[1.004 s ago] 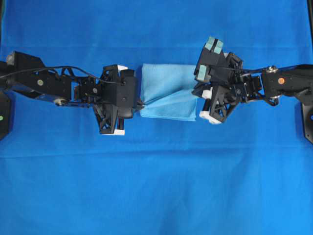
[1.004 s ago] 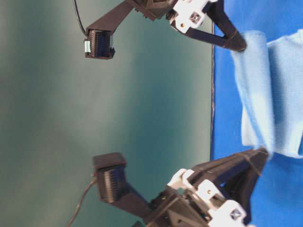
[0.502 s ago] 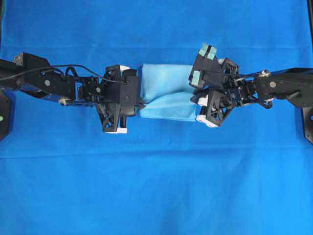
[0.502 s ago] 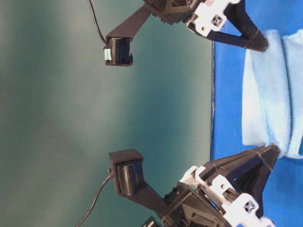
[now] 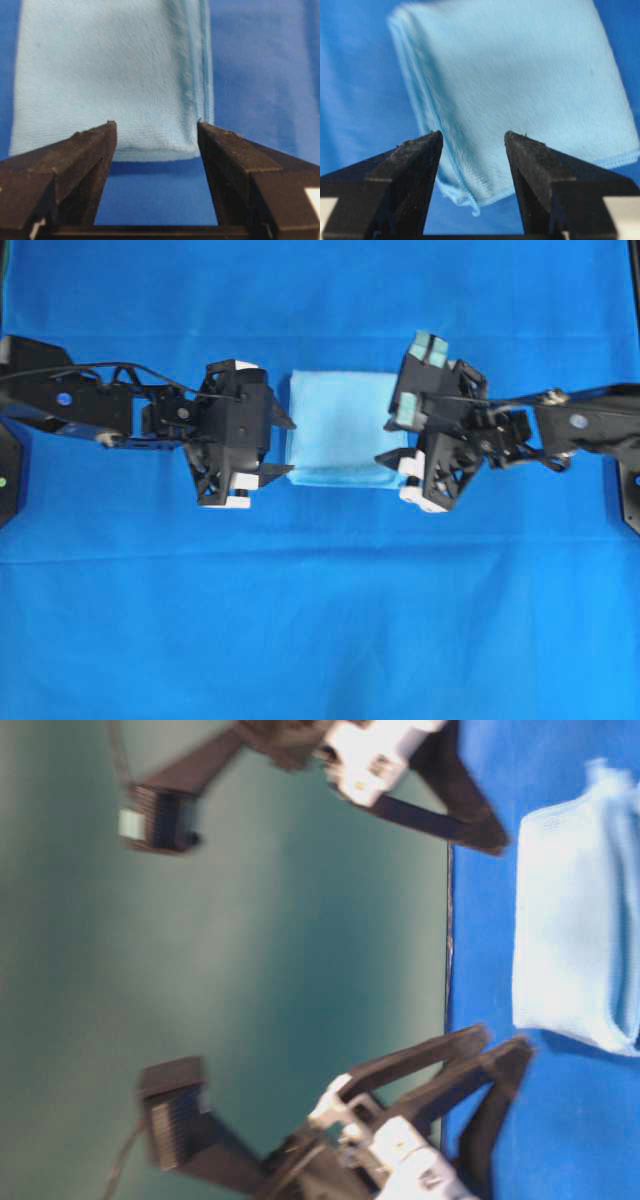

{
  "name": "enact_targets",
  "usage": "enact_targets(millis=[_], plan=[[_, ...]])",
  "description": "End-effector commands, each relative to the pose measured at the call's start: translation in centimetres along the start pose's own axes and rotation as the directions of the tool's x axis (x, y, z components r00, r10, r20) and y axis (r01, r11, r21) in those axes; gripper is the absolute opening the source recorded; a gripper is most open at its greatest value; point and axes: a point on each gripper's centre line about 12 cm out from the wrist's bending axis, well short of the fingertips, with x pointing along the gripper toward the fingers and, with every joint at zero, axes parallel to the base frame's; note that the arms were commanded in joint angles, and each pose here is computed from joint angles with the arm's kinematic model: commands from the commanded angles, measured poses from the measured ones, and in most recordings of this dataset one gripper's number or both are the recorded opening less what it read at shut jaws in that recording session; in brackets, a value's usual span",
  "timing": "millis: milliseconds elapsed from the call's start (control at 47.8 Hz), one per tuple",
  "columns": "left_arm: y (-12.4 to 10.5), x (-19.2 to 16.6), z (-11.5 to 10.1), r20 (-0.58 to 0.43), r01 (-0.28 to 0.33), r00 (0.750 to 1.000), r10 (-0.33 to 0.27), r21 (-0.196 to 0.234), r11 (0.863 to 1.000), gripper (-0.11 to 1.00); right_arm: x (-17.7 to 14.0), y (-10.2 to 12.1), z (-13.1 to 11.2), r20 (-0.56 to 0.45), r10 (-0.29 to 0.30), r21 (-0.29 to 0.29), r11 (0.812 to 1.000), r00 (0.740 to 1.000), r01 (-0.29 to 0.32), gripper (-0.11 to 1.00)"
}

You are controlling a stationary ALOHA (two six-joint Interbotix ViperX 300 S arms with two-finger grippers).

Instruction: Fold the light blue towel.

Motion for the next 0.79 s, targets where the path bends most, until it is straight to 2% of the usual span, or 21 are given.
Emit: enact_targets(millis=[0, 146, 356, 628, 774], plan=[[0.2, -2.2, 1.9, 0.047, -0.005, 0.999, 0.005, -0.001, 1.000, 0.62, -2.9, 0.6, 2.1, 0.079, 0.013, -0.004, 1.000, 0.997, -0.013, 0.58], [0.3, -5.4, 3.0, 0.081, -0.008, 0.997, 0.008, -0.004, 1.000, 0.61, -6.4, 0.0, 2.9, 0.134, -0.008, -0.006, 1.000, 0.991, 0.009, 0.58], [0.5, -11.7, 3.7, 0.223, -0.028, 0.974, 0.033, -0.025, 0.999, 0.59, -11.2, -1.5, 2.0, 0.236, -0.018, -0.035, 0.999, 0.972, 0.027, 0.57], [0.2, -19.2, 1.6, 0.381, -0.048, 0.923, 0.062, -0.046, 0.998, 0.59, -16.7, -3.2, -0.1, 0.387, -0.001, -0.049, 0.999, 0.922, 0.022, 0.57], [-0.1, -21.6, -0.3, 0.412, -0.051, 0.908, 0.069, -0.055, 0.997, 0.59, -18.4, -4.2, -2.4, 0.443, 0.007, -0.050, 0.999, 0.896, 0.016, 0.57]])
